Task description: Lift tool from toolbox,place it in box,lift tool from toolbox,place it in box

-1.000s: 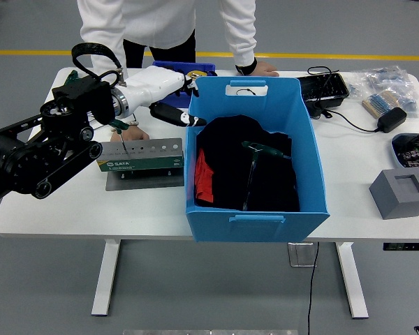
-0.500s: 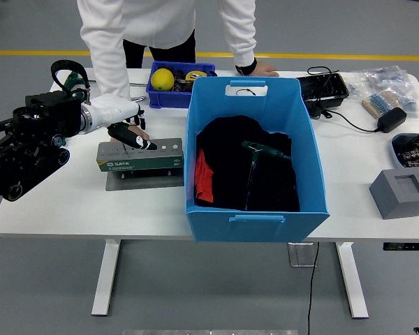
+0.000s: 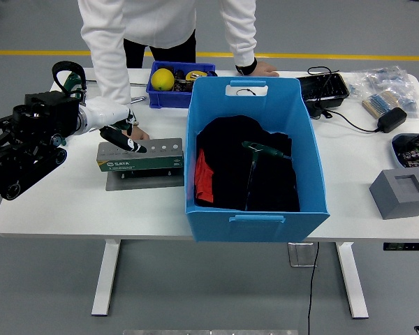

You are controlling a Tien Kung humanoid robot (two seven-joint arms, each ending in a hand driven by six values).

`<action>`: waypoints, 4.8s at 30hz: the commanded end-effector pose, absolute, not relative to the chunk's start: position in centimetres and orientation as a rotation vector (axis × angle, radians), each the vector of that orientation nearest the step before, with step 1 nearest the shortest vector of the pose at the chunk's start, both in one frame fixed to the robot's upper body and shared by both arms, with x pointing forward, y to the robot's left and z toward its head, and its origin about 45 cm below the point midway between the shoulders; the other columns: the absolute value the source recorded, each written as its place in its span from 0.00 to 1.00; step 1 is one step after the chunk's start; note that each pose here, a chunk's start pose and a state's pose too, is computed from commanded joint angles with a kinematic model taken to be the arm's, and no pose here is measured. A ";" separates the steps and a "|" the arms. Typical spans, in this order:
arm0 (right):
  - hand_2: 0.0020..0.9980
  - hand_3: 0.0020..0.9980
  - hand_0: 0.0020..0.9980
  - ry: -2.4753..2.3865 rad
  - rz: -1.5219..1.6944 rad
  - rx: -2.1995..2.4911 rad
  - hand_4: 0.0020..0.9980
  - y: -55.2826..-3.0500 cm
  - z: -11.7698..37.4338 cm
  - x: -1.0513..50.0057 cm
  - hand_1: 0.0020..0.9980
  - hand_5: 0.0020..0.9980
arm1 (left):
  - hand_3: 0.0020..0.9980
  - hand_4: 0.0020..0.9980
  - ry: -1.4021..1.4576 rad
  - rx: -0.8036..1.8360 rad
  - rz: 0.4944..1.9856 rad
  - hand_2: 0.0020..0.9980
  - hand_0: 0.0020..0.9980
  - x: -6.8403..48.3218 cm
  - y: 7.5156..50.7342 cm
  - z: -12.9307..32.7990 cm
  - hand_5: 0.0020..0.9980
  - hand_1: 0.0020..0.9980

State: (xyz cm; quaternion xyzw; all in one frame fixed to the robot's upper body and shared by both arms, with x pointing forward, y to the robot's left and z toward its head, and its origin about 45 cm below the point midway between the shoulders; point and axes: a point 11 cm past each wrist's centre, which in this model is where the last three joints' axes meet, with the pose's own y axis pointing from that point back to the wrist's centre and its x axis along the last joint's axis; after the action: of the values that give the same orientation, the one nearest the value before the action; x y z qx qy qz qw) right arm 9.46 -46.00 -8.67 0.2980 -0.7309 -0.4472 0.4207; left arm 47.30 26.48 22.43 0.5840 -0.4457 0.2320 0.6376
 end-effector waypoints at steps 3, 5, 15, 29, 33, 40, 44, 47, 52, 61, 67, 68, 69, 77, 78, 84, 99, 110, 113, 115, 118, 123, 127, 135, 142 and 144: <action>0.69 0.55 0.65 -1.828 -1.122 0.745 0.78 -46.0 -8.7 9.3 0.63 0.67 | 0.55 0.93 -1.014 1.343 0.521 0.59 0.75 47.2 26.5 22.2 0.92 0.62; 0.69 0.55 0.65 -1.825 -1.122 0.743 0.78 -46.0 -8.7 9.2 0.63 0.67 | 0.55 0.93 -1.008 1.351 0.517 0.59 0.75 47.1 26.6 22.0 0.92 0.62; 0.69 0.55 0.65 -1.817 -1.125 0.739 0.78 -45.8 -8.9 8.9 0.63 0.67 | 0.46 0.93 -0.987 1.361 0.520 0.46 0.74 47.3 26.8 22.0 0.95 0.53; 0.69 0.55 0.65 -1.819 -1.125 0.743 0.78 -45.8 -8.8 9.1 0.63 0.67 | 0.35 0.92 -0.990 1.372 0.513 0.31 0.67 47.5 26.8 21.9 0.96 0.38; 0.69 0.55 0.65 -1.822 -1.124 0.745 0.78 -45.8 -8.8 9.2 0.64 0.67 | 0.30 0.92 -0.992 1.366 0.516 0.23 0.48 47.6 26.8 21.9 0.96 0.26; 0.69 0.55 0.65 -1.827 -1.123 0.747 0.78 -45.8 -8.7 9.4 0.63 0.67 | 0.26 0.92 -0.995 1.369 0.519 0.18 0.39 47.7 27.1 21.8 0.96 0.19; 0.69 0.55 0.66 -1.829 -1.123 0.748 0.78 -45.9 -8.7 9.5 0.63 0.67 | 0.19 0.92 -1.001 1.370 0.520 0.14 0.32 47.7 27.3 21.6 0.88 0.12; 0.69 0.55 0.66 -1.829 -1.123 0.749 0.78 -45.9 -8.7 9.5 0.63 0.67 | 0.19 0.92 -1.017 1.361 0.527 0.14 0.32 47.7 27.4 21.6 0.88 0.12; 0.69 0.55 0.66 -1.830 -1.123 0.749 0.78 -45.9 -8.7 9.6 0.64 0.67 | 0.13 0.97 -1.065 1.312 0.558 0.11 0.26 48.0 27.3 22.0 0.64 0.07; 0.69 0.55 0.65 -1.832 -1.123 0.749 0.78 -45.9 -8.7 9.6 0.64 0.67 | 0.11 1.00 -1.159 1.201 0.639 0.08 0.19 48.3 27.2 22.9 0.48 0.03; 0.69 0.55 0.65 -1.833 -1.124 0.748 0.78 -45.9 -8.7 9.6 0.64 0.67 | 0.06 1.00 -1.233 1.115 0.704 0.02 0.14 48.4 26.9 23.8 0.30 0.00; 0.69 0.55 0.66 -1.833 -1.124 0.748 0.78 -45.9 -8.7 9.6 0.64 0.67 | 0.04 0.97 -1.246 1.093 0.722 0.00 0.12 48.5 26.8 24.1 0.29 0.00; 0.69 0.55 0.66 -1.833 -1.124 0.748 0.78 -45.9 -8.7 9.6 0.64 0.67 | 0.04 0.97 -1.250 1.082 0.732 0.00 0.12 48.5 26.8 24.2 0.29 0.00; 0.69 0.55 0.66 -1.833 -1.125 0.747 0.78 -45.9 -8.7 9.6 0.64 0.67 | 0.03 0.92 -1.240 0.957 0.827 0.00 0.10 48.6 26.8 25.5 0.40 0.00; 0.69 0.55 0.66 -1.833 -1.125 0.747 0.78 -45.9 -8.7 9.5 0.64 0.67 | 0.03 0.92 -1.243 0.937 0.838 0.00 0.10 48.5 26.8 25.8 0.40 0.00; 0.69 0.55 0.66 -1.831 -1.127 0.744 0.78 -45.8 -8.7 9.4 0.64 0.67 | 0.02 0.88 -1.278 0.854 0.865 0.00 0.10 48.3 25.9 27.2 0.40 0.00; 0.69 0.55 0.66 -1.817 -1.130 0.737 0.78 -45.8 -8.9 8.8 0.64 0.67 | 0.01 0.83 -1.383 0.697 0.877 0.00 0.10 47.4 22.2 31.3 0.46 0.00; 0.69 0.55 0.66 -1.815 -1.126 0.740 0.78 -45.8 -8.9 8.8 0.64 0.67 | 0.02 0.83 -1.391 0.512 0.775 0.00 0.11 44.6 14.9 32.3 0.44 0.00; 0.69 0.55 0.66 -1.821 -1.122 0.744 0.78 -45.9 -8.8 9.1 0.64 0.67 | 0.02 0.83 -1.375 0.483 0.714 0.00 0.11 43.8 12.5 31.6 0.44 0.00; 0.69 0.55 0.66 -1.826 -1.120 0.747 0.78 -46.0 -8.7 9.3 0.64 0.67 | 0.02 0.83 -1.359 0.474 0.678 0.00 0.11 43.5 11.3 31.0 0.44 0.00; 0.69 0.55 0.65 -1.833 -1.117 0.750 0.78 -46.1 -8.6 9.6 0.64 0.67 | 0.07 0.80 -1.335 0.477 0.628 0.03 0.16 43.1 10.0 30.0 0.47 0.00; 0.69 0.55 0.65 -1.842 -1.108 0.756 0.78 -46.4 -8.4 10.1 0.64 0.67 | 0.17 0.80 -1.309 0.471 0.578 0.10 0.19 42.9 8.2 28.6 0.47 0.03; 0.69 0.55 0.65 -1.846 -1.102 0.758 0.78 -46.6 -8.3 10.3 0.64 0.67 | 0.17 0.80 -1.308 0.453 0.589 0.10 0.19 43.4 7.6 28.8 0.47 0.03; 0.69 0.55 0.65 -1.852 -1.095 0.761 0.78 -46.8 -8.1 10.6 0.63 0.67 | 0.54 0.85 -1.303 0.506 0.661 0.27 0.28 45.1 8.1 28.7 0.51 0.18; 0.69 0.55 0.65 -1.854 -1.097 0.759 0.78 -46.9 -8.1 10.6 0.62 0.67 | 0.67 0.90 -1.269 0.507 0.667 0.66 0.35 44.9 8.3 28.0 0.56 0.43; 0.69 0.55 0.65 -1.852 -1.096 0.759 0.78 -46.9 -8.1 10.6 0.62 0.67 | 0.67 0.90 -1.265 0.520 0.661 0.66 0.35 44.9 8.3 27.8 0.56 0.43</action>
State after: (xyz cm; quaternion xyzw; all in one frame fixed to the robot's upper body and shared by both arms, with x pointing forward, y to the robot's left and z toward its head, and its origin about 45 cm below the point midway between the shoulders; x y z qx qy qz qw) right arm 10.57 -46.86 -8.06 0.3024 -0.7379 -0.4365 0.4166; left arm 44.88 8.25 27.85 0.2358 -0.5733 0.2997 0.7252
